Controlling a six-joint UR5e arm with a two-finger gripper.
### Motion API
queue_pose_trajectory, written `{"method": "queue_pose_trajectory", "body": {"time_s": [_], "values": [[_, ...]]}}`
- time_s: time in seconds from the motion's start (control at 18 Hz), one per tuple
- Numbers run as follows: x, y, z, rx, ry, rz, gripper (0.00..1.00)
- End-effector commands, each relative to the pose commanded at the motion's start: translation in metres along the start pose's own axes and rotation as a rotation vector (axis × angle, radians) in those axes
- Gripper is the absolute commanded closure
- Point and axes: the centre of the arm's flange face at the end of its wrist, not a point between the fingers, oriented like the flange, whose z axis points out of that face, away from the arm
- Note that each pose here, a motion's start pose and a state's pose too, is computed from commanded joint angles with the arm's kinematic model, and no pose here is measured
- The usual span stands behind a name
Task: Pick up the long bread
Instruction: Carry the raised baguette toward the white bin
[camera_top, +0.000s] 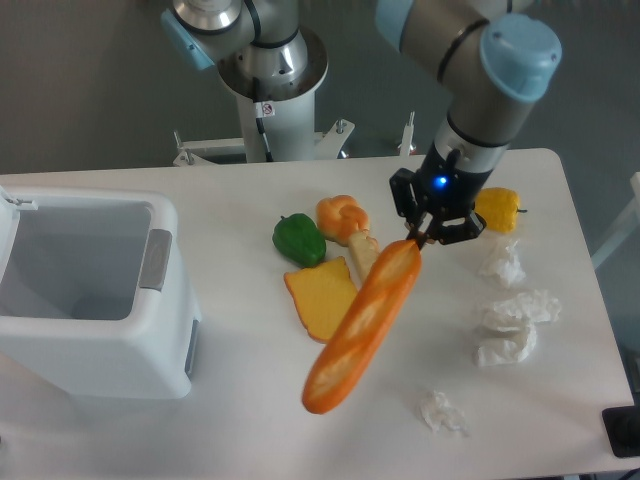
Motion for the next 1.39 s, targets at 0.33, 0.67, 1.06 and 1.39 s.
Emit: {"method": "queue_pose_trajectory", "body": {"time_s": [0.33,0.67,1.06,1.39], "values": [[0.013,-0.036,-0.016,0.058,-0.016,0.023,1.0],[0.022,-0.041,-0.015,0.059,-0.01,0.036,1.0],[0.025,-0.045,-0.012,0.068,0.0,0.042,1.0],[0.029,-0.045,-0.016,0.092,0.003,0.039,1.0]]}}
